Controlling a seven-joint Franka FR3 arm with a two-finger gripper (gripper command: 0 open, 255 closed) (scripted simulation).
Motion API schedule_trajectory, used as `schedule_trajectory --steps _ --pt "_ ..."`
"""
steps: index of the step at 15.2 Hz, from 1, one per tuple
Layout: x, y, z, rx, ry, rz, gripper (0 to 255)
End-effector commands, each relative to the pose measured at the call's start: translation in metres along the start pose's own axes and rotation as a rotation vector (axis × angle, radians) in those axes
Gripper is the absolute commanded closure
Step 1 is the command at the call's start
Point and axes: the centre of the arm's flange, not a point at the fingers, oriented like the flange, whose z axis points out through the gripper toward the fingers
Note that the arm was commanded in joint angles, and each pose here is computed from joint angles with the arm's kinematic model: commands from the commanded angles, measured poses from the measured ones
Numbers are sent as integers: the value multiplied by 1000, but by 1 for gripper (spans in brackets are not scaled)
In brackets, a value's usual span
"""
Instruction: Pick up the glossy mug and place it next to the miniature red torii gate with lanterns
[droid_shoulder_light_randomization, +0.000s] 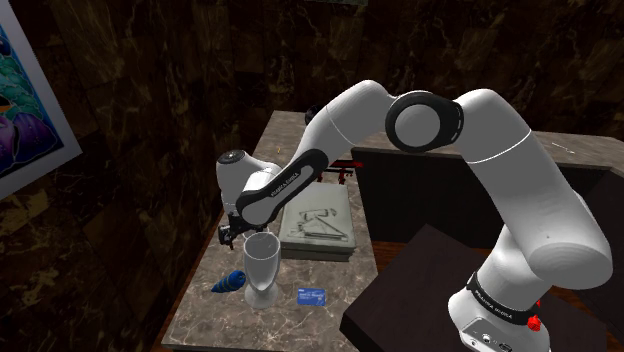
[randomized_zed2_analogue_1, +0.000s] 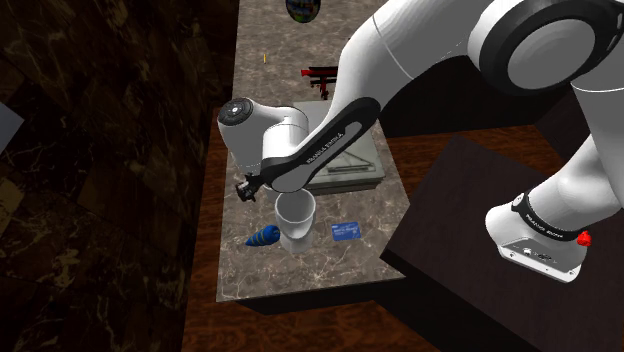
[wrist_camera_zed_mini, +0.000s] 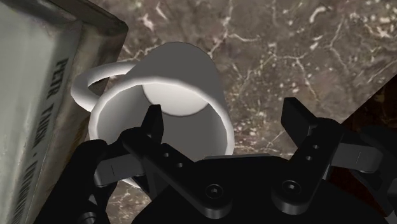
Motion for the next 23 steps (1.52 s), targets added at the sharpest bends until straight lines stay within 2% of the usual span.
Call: schedule_trajectory --steps 1,2,3,12,23 --pt "0 0 0 0 0 0 0" --pt "0 0 0 0 0 0 0" --pt "0 0 0 0 0 0 255" --pt "0 0 0 0 0 0 255" --pt "3 3 -58 0 0 0 255"
